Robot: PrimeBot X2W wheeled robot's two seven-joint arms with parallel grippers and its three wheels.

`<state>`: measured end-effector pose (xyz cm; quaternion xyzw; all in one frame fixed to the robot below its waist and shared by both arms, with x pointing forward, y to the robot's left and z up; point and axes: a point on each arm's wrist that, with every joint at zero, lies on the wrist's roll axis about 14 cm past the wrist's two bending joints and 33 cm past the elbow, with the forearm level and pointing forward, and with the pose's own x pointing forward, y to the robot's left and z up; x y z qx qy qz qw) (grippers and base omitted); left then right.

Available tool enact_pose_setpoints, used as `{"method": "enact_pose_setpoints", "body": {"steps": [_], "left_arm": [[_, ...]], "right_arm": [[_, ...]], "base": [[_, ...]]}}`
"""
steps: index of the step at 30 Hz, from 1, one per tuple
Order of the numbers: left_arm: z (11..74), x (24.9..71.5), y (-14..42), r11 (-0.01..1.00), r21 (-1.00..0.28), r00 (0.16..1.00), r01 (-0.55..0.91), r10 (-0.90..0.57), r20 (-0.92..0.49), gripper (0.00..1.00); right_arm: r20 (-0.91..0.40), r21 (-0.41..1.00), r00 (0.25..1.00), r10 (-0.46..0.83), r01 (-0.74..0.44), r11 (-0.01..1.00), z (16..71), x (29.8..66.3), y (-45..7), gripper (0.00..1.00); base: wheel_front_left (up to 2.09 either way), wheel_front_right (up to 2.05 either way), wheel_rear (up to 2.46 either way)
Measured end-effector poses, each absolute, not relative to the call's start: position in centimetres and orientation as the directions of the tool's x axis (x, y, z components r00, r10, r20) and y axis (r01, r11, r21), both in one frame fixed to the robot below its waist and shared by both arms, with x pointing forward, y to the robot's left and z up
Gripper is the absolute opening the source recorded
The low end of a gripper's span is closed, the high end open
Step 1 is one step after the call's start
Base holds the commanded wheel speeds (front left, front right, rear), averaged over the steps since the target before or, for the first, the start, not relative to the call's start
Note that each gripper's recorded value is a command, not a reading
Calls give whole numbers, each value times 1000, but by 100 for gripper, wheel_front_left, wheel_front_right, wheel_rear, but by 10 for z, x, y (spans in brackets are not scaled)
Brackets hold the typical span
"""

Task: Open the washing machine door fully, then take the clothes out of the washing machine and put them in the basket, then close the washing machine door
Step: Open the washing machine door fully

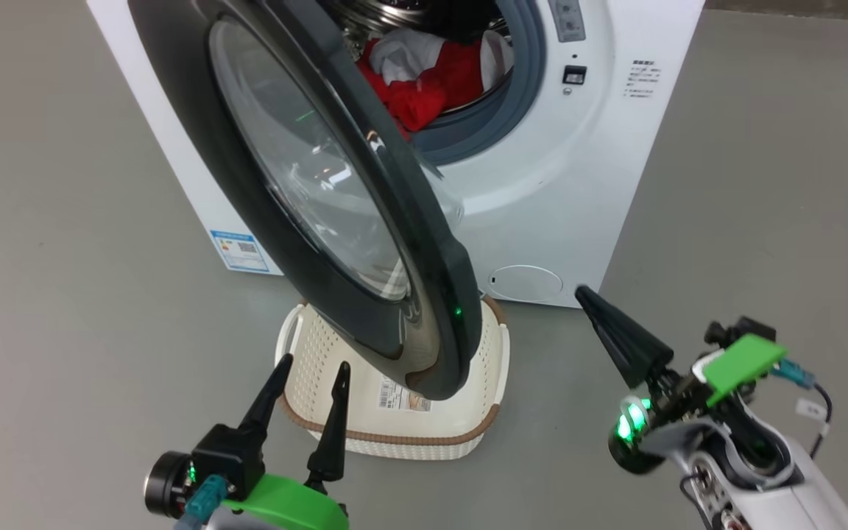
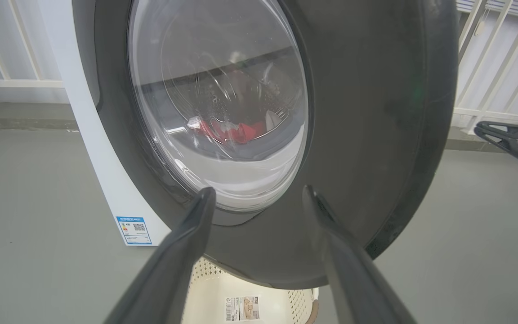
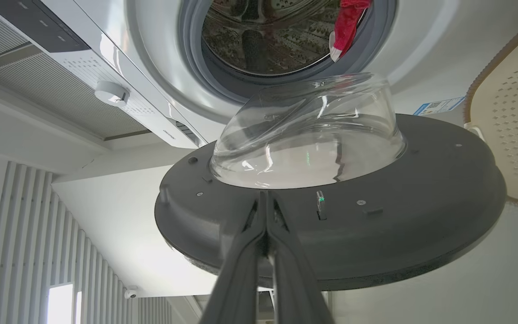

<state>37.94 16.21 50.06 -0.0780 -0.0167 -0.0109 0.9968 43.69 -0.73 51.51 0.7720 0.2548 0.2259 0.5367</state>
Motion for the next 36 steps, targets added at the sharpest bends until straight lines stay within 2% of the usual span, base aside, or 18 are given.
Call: {"method": "enact_pose_setpoints", "body": {"steps": [1, 3, 4, 6, 7, 14, 18, 22, 29, 31, 36], "left_arm": [[501, 380, 161, 987, -156, 999, 28, -22, 36, 100], [502, 381, 159, 987, -156, 999, 35, -29, 39, 100], [502, 381, 157, 987, -157, 999, 41, -35, 39, 100], [502, 382, 155, 986, -158, 998, 45, -40, 39, 100], [502, 382, 154, 986, -159, 998, 47, -41, 39, 100], [499, 383, 149, 985, -163, 998, 61, -57, 32, 100], [500, 385, 146, 984, -165, 997, 69, -64, 34, 100], [499, 387, 144, 983, -166, 997, 74, -70, 33, 100], [498, 388, 142, 983, -167, 997, 81, -76, 30, 100], [498, 388, 141, 982, -167, 996, 82, -78, 32, 100], [496, 386, 139, 982, -167, 996, 86, -83, 26, 100]], "right_arm": [[66, 946, 777, 626, 150, -286, 512, 433, -12, 26], [46, 950, 799, 600, 150, -273, 505, 427, -22, 50], [30, 953, 821, 570, 149, -265, 499, 421, -32, 73], [15, 955, 843, 538, 147, -257, 495, 415, -42, 96], [9, 958, 848, 530, 145, -247, 493, 411, -45, 100], [-30, 971, 900, 435, 130, -201, 484, 387, -69, 100], [-64, 986, 931, 358, 115, -124, 478, 376, -88, 100], [-76, 997, 962, 264, 75, 12, 479, 373, -108, 100], [-12, 924, 997, 82, -20, 382, 492, 374, -147, 100], [20, 875, 997, 77, -55, 481, 497, 373, -150, 100], [72, 754, 994, 78, -106, 649, 505, 371, -156, 100]], "base": [[0, 0, 0], [0, 0, 0], [0, 0, 0], [0, 0, 0], [0, 0, 0], [0, 0, 0], [0, 0, 0], [0, 0, 0], [0, 0, 0], [0, 0, 0], [0, 0, 0]]}}
